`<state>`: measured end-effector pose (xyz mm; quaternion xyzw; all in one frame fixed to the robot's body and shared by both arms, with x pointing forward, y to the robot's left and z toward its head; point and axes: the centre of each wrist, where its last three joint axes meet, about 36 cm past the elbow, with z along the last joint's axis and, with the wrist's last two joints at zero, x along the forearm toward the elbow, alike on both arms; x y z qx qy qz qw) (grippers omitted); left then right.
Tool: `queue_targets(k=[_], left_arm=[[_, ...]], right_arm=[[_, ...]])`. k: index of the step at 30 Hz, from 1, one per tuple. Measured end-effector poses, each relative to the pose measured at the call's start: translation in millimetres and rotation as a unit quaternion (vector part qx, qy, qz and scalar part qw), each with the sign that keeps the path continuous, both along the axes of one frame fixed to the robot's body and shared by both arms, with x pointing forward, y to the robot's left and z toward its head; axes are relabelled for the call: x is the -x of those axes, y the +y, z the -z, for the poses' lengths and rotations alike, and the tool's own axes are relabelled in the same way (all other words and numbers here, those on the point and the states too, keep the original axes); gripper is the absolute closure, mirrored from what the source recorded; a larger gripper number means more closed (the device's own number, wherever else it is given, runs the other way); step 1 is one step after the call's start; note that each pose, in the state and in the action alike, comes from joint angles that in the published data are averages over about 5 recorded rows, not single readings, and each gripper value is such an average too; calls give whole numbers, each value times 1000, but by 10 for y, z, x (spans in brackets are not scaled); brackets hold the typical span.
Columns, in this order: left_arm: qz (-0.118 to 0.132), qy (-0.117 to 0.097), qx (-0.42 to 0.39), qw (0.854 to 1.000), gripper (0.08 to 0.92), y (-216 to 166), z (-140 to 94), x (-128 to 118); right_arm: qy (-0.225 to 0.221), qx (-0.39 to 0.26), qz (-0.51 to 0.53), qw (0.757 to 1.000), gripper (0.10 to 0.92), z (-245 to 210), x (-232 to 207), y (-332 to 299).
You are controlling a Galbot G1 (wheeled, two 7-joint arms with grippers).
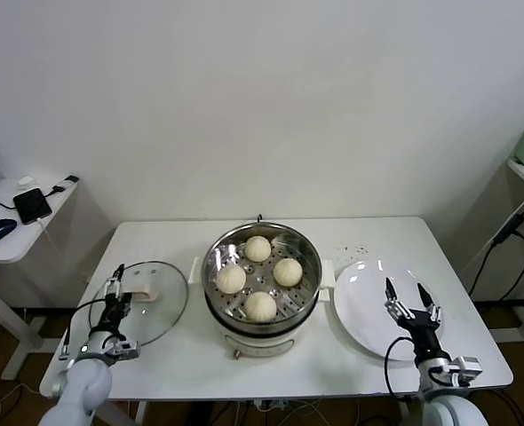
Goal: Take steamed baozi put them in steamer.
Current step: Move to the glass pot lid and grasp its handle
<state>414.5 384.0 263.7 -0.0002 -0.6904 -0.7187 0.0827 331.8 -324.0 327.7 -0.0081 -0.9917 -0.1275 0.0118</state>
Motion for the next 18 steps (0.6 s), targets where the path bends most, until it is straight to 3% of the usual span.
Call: queue_targets(k=[18], left_arm=[[-8,-8,19,1000,177,-34,51,-151]], right_arm=[[2,2,-1,1000,200,20,22,16]])
